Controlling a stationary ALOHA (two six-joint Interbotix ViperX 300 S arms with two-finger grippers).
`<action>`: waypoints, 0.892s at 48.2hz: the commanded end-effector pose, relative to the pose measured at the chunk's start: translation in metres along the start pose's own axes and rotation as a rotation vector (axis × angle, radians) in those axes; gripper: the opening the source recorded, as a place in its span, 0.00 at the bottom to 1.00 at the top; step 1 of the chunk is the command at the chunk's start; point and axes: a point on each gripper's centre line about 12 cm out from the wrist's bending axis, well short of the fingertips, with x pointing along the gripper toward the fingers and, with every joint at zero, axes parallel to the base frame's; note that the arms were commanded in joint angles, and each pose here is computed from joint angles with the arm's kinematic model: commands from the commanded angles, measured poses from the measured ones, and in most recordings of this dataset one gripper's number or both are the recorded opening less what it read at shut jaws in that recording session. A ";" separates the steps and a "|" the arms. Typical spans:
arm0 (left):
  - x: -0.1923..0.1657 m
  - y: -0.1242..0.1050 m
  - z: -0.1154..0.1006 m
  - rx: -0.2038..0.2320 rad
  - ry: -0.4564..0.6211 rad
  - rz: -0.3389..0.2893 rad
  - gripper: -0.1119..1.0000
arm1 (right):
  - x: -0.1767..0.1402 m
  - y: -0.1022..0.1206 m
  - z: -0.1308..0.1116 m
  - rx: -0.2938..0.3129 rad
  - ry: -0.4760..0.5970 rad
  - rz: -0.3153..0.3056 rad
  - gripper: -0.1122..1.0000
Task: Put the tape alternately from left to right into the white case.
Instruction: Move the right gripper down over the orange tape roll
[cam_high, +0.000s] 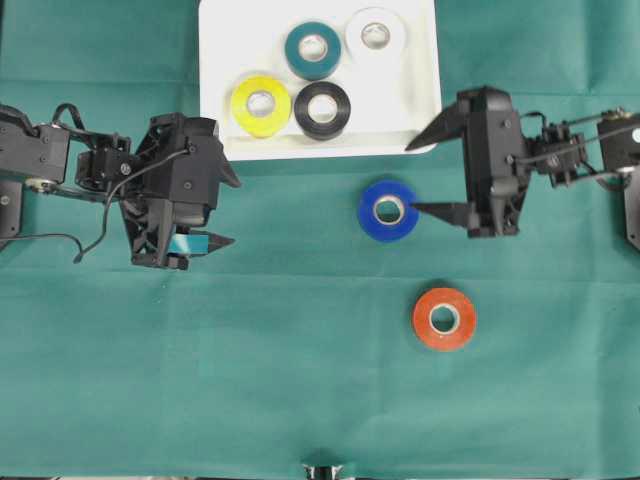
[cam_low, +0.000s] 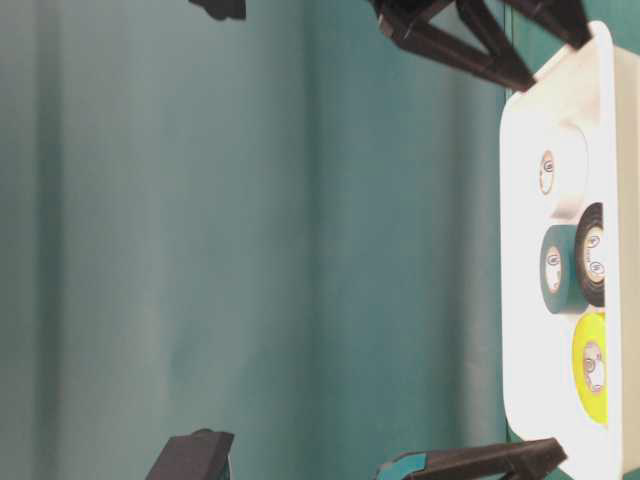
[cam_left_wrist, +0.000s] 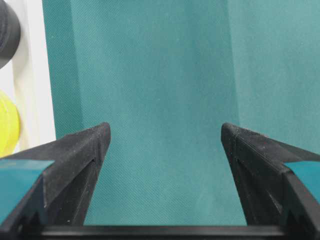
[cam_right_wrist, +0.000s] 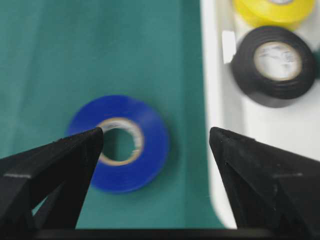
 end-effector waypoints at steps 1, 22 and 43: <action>-0.005 -0.001 0.010 -0.002 -0.037 -0.001 0.92 | -0.006 0.011 0.005 -0.001 -0.027 0.030 0.81; -0.005 -0.001 0.011 -0.002 -0.045 -0.001 0.92 | -0.025 0.059 -0.012 -0.005 -0.015 0.174 0.81; -0.005 -0.001 0.011 -0.001 -0.048 -0.001 0.92 | -0.030 0.080 -0.022 -0.016 0.011 0.239 0.81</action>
